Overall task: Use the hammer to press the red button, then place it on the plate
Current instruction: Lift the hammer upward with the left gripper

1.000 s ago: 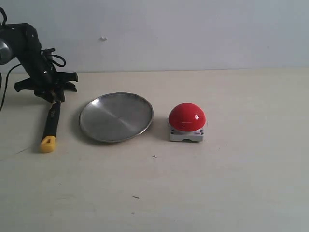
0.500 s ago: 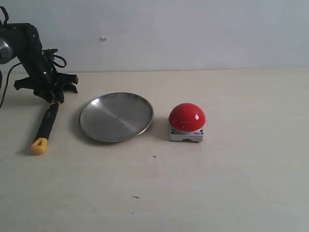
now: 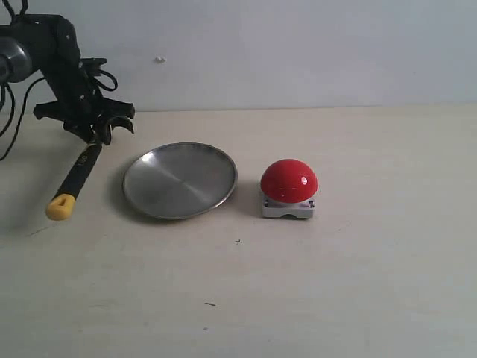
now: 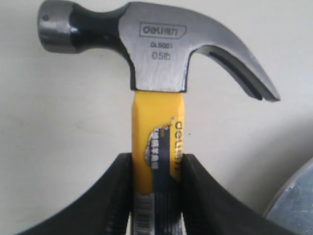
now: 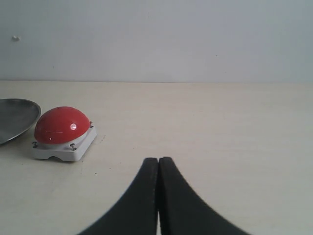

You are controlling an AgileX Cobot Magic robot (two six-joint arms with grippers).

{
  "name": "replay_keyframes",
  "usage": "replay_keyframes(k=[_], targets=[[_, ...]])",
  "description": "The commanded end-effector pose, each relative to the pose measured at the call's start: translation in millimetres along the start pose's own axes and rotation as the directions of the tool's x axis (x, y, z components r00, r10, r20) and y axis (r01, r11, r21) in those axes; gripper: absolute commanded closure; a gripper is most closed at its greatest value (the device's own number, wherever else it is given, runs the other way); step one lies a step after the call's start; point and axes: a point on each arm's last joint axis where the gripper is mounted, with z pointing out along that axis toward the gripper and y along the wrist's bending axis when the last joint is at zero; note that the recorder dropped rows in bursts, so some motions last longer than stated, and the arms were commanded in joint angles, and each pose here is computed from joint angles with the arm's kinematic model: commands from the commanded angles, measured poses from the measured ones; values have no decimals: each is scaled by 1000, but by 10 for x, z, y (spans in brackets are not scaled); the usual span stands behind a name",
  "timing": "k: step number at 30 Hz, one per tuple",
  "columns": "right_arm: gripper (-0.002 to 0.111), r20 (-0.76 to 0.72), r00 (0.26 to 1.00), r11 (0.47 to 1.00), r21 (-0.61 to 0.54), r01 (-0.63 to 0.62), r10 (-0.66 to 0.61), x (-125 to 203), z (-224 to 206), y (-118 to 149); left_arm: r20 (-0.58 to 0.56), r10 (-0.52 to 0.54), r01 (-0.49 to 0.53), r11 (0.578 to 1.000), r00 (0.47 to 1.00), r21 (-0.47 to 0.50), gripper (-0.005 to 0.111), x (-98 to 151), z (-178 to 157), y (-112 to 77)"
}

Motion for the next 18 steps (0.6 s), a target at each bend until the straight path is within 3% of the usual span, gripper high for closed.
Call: replay_keyframes(k=[1, 12, 18], targets=[[108, 8, 1000, 1000, 7, 6, -7, 7, 0, -5, 62, 24, -24, 1000, 998, 9, 107, -61, -252, -87], [108, 8, 1000, 1000, 7, 6, -7, 7, 0, -5, 122, 101, -104, 994, 987, 16, 107, 5, -933, -240], [108, 8, 1000, 1000, 7, 6, -7, 7, 0, -5, 56, 117, -118, 993, 992, 13, 107, 396, -1289, -184]])
